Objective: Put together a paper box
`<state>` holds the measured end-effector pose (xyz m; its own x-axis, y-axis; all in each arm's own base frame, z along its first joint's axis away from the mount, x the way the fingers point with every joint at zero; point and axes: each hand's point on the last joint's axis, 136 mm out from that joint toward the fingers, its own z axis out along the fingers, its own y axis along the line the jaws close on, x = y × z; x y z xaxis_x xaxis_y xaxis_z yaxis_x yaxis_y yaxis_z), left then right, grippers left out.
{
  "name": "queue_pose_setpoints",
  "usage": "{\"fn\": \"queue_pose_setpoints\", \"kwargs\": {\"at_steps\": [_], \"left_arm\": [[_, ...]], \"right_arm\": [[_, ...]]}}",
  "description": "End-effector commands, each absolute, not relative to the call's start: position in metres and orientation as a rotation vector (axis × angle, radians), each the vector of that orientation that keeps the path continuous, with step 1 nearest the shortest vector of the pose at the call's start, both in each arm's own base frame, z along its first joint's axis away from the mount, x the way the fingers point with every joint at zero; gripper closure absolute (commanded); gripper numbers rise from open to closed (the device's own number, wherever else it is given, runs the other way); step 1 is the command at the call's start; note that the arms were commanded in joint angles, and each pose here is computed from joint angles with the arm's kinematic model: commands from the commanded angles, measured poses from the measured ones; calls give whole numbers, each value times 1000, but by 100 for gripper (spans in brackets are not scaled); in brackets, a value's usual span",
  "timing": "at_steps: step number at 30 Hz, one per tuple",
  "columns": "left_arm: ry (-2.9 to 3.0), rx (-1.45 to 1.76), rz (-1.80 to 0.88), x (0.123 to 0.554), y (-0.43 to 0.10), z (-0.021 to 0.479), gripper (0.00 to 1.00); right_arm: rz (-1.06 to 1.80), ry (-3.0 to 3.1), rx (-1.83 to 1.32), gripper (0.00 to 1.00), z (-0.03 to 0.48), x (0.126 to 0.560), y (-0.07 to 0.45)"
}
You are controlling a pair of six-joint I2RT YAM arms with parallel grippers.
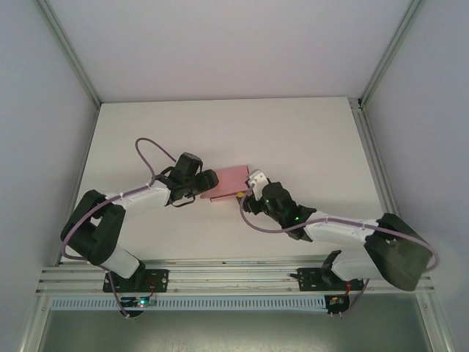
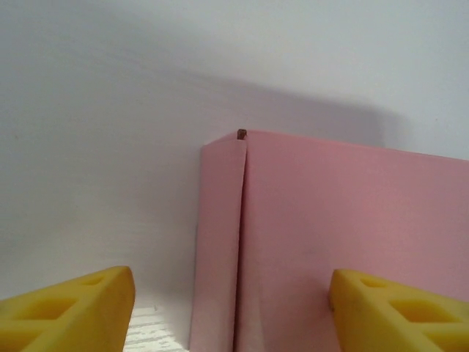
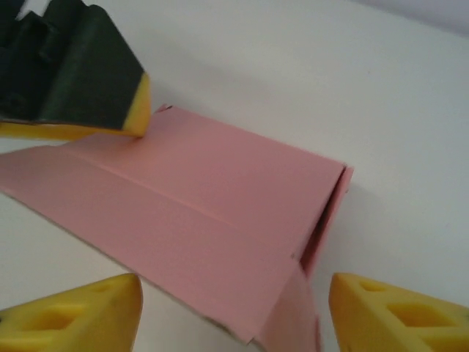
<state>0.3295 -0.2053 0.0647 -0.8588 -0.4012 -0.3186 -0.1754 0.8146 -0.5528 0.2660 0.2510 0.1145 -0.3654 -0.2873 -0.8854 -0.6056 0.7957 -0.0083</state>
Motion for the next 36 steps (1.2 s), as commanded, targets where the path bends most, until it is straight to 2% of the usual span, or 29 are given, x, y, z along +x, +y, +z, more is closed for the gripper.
{"fn": "queue_pose_setpoints", "kwargs": {"at_steps": [1,3,4,16,27,30,33,36], "left_arm": [[2643,-415,-680,320,-201,43,38],[2653,-409,-673,320,-202,39,42],[2657,-409,-673,321,-202,38,44],[2703,-346,-694,323,-211,20,58],[2658,-309,-977,322,-224,25,67],[2625,-290,-1079,321,-228,33,77],[2601,-273,-1127,322,-228,40,77],[2578,-293,-1156,320,-223,41,84]], "right_arm": [[414,2054,-736,15,96,238,237],[399,2071,-724,2,94,230,224],[405,2068,-710,2,95,227,219],[496,1986,-443,2,141,262,190],[713,2116,-231,2,128,303,187],[852,2145,-250,2,127,308,201],[923,2221,-239,2,119,314,207],[977,2307,-198,2,106,320,207]]}}
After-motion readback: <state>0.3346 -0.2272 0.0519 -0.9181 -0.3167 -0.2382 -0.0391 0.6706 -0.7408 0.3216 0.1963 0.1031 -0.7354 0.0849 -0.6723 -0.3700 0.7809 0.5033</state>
